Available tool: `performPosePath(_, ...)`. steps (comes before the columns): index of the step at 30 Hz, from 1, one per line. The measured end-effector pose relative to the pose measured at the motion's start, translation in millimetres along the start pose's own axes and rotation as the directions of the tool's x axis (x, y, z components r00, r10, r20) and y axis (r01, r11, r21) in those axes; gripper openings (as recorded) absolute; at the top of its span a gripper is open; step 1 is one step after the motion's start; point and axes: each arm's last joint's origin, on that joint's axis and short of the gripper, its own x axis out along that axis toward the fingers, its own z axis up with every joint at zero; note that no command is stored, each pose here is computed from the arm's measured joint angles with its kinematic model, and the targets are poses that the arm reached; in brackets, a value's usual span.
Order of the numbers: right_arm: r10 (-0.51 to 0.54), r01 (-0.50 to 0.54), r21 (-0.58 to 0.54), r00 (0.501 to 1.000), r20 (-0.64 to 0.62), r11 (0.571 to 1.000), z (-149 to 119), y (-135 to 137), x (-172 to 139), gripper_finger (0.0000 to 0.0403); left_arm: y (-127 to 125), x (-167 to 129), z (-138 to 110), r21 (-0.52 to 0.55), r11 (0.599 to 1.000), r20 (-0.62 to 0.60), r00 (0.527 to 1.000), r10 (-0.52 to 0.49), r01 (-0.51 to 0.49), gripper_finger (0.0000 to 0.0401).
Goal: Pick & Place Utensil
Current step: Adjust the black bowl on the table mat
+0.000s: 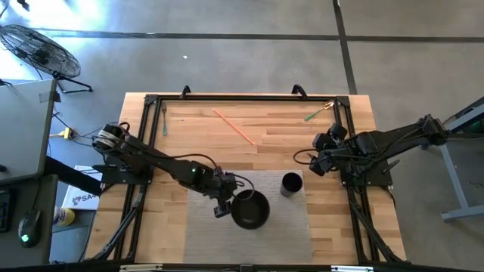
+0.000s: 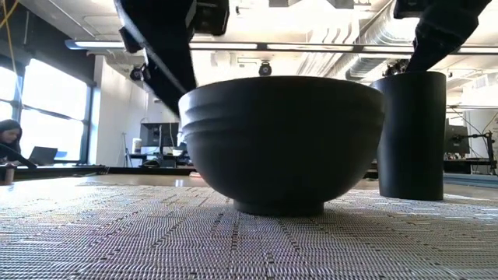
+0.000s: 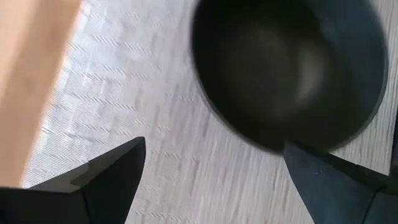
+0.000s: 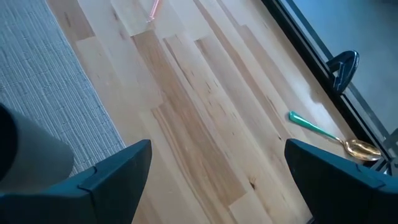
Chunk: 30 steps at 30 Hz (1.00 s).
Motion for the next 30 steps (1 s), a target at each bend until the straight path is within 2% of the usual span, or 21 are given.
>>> performPosePath(5, 0.007, -0.007, 0.013, 1.0, -0.007, 1.0, 2, -1, 2, 0.0362, 0, -4, 8, -0.006, 0.997, 0.143, 0.987, 0.075, -0.075, 0.0374)
performPosePath(8, 0.016, -0.016, 0.008, 1.0, 0.01, 1.0, 5, -1, 3, 0.0362, -1, 5, 14, 0.008, 0.998, 0.174, 0.983, 0.06, -0.062, 0.0374)
performPosePath(17, 0.052, -0.052, -0.004, 0.998, 0.024, 0.999, 8, 1, 3, 0.0362, 3, 15, 3, 0.012, 0.998, 0.03, 0.998, 0.056, -0.056, 0.0374)
performPosePath(23, 0.063, -0.062, -0.041, 0.997, 0.042, 0.997, 10, 3, 3, 0.0362, -7, 14, -7, 0.046, 0.998, -0.007, 0.999, 0.033, -0.032, 0.0374)
performPosePath(30, 0.093, -0.087, -0.07, 0.992, 0.088, 0.994, 15, 5, 3, 0.0362, -7, 10, -10, 0.036, 0.998, -0.027, 0.999, 0.043, -0.042, 0.0374)
